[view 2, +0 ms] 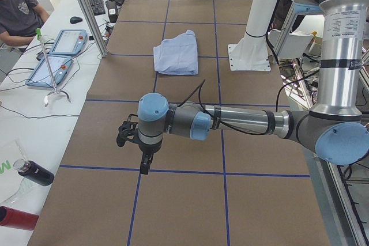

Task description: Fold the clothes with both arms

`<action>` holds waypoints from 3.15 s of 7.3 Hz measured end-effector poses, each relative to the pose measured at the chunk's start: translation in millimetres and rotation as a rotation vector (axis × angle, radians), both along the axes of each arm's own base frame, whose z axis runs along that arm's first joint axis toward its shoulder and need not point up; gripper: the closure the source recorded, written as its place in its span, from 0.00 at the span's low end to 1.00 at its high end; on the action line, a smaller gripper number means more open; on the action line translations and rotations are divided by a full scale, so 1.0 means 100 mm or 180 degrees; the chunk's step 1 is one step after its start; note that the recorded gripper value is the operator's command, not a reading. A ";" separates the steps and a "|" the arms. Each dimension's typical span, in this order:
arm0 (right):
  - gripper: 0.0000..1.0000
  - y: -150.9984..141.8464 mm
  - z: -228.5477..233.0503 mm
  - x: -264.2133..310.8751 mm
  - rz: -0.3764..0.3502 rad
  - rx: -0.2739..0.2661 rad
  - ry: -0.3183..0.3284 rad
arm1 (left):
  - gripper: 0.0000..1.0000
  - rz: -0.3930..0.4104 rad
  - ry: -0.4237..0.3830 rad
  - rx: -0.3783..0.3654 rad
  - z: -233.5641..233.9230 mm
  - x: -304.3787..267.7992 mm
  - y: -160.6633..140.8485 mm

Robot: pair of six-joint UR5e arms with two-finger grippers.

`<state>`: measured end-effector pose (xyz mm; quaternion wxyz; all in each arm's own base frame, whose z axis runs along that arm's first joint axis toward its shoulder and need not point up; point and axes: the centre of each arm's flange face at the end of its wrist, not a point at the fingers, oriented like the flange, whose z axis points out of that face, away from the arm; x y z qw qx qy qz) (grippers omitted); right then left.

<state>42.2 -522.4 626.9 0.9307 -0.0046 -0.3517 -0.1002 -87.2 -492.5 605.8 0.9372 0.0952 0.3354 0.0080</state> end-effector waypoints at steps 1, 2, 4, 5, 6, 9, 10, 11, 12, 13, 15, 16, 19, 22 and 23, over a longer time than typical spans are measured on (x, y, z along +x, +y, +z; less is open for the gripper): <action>0.00 0.05 0.04 -0.01 0.0075 -0.0092 -0.0034 | 0.00 -0.0006 0.0008 -0.0059 -0.01 0.02 0.04; 0.00 0.10 0.07 -0.01 0.0144 -0.0174 -0.0042 | 0.00 -0.0006 0.0009 -0.0098 0.02 0.04 0.05; 0.00 0.16 0.12 -0.01 0.0213 -0.0270 -0.0037 | 0.00 -0.0002 0.0007 -0.0132 0.05 0.05 0.06; 0.00 0.20 0.16 0.01 0.0234 -0.0297 -0.0036 | 0.00 0.0000 0.0005 -0.0141 0.06 0.05 0.06; 0.00 0.23 0.18 0.07 0.0275 -0.0318 -0.0036 | 0.00 0.0002 0.0004 -0.0150 0.07 0.05 0.07; 0.00 0.26 0.20 0.22 0.0377 -0.0340 -0.0043 | 0.00 0.0003 0.0002 -0.0178 0.09 0.05 0.08; 0.00 0.27 0.20 0.24 0.0394 -0.0341 -0.0044 | 0.00 -0.0013 0.0004 -0.0200 0.10 0.05 0.08; 0.00 0.27 0.20 0.26 0.0410 -0.0343 -0.0045 | 0.00 -0.0055 0.0012 -0.0242 0.11 0.05 0.08; 0.00 0.27 0.20 0.28 0.0433 -0.0355 -0.0045 | 0.00 -0.0104 0.0024 -0.0284 0.11 0.05 0.08; 0.00 0.27 0.19 0.28 0.0465 -0.0377 -0.0044 | 0.00 -0.0129 0.0030 -0.0307 0.12 0.06 0.08; 0.00 0.26 0.18 0.29 0.0505 -0.0401 -0.0043 | 0.00 -0.0142 0.0030 -0.0320 0.12 0.05 0.08; 0.00 0.26 0.18 0.29 0.0515 -0.0407 -0.0042 | 0.00 -0.0144 0.0029 -0.0320 0.12 0.05 0.08; 0.00 0.25 0.16 0.29 0.0525 -0.0405 -0.0042 | 0.00 -0.0144 0.0028 -0.0319 0.12 0.05 0.07; 0.00 0.25 0.12 0.29 0.0527 -0.0381 -0.0044 | 0.00 -0.0141 0.0027 -0.0306 0.11 0.05 0.07; 0.00 0.25 0.11 0.29 0.0526 -0.0373 -0.0046 | 0.00 -0.0140 0.0027 -0.0307 0.11 0.05 0.07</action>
